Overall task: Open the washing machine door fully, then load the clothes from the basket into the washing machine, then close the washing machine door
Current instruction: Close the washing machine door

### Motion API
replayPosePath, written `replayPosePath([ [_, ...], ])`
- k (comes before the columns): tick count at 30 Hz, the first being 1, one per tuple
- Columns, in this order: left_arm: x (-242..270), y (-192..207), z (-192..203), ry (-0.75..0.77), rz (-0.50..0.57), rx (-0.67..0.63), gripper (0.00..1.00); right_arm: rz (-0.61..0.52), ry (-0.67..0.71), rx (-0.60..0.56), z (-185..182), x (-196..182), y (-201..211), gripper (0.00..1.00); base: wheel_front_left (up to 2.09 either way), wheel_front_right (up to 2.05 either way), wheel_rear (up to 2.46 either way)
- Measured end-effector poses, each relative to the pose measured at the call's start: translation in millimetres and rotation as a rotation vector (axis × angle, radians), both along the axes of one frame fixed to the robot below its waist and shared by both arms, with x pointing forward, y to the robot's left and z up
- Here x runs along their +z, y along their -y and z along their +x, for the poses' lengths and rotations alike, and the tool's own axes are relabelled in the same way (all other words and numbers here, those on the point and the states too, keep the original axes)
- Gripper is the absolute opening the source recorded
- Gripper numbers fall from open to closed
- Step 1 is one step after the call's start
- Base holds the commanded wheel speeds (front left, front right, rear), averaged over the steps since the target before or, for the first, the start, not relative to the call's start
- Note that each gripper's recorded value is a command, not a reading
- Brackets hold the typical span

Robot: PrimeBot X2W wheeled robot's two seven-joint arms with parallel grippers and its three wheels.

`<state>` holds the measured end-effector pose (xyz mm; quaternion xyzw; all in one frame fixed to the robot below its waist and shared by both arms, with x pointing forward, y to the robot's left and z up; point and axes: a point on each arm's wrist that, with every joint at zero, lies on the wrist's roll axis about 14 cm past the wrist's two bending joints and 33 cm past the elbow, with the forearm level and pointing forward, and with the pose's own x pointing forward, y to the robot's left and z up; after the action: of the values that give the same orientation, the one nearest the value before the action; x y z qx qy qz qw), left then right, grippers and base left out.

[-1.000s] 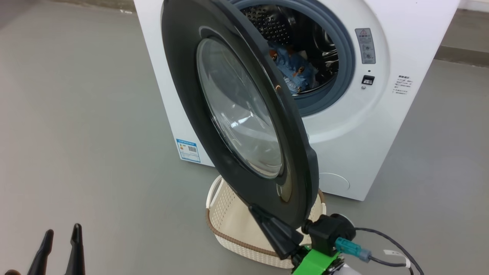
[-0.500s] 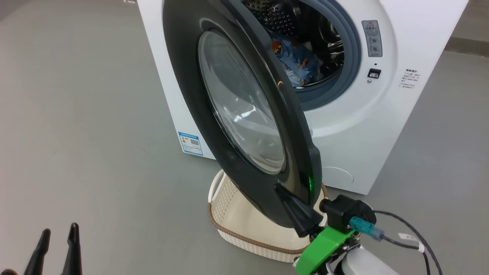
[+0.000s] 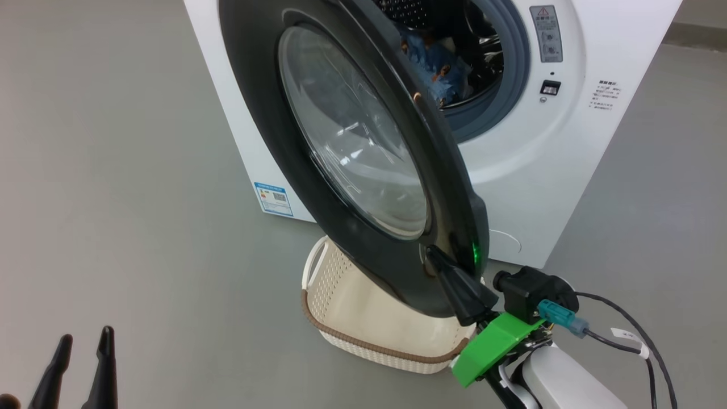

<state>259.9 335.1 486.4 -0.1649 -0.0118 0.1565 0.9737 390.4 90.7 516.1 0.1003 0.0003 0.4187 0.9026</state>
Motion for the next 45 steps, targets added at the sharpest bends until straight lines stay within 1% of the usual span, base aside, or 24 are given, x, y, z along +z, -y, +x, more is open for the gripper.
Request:
replayPosePath([
  [6, 1, -3, 11, -0.018, 0.018, -0.019, 1.0, -0.01, -0.005, -0.043, 17, -8, 10, 0.0, 0.0, 0.0, 0.0],
  [12, 6, -10, 27, -0.029, 0.032, -0.036, 1.0, -0.007, 0.014, -0.102, 46, -7, 21, 0.0, 0.0, 0.0, 0.0],
  [20, 1, -7, 51, -0.063, 0.042, -0.079, 1.0, -0.005, 0.04, -0.185, 85, -7, 40, 0.0, 0.0, 0.0, 0.0],
  [29, -4, 5, 81, -0.079, 0.038, -0.144, 1.0, 0.001, 0.074, -0.212, 117, -4, 44, 0.0, 0.0, 0.0, 0.0],
  [45, -23, 22, 112, -0.121, 0.01, -0.214, 1.0, 0.019, 0.115, -0.277, 162, 2, 60, 0.0, 0.0, 0.0, 0.0],
])
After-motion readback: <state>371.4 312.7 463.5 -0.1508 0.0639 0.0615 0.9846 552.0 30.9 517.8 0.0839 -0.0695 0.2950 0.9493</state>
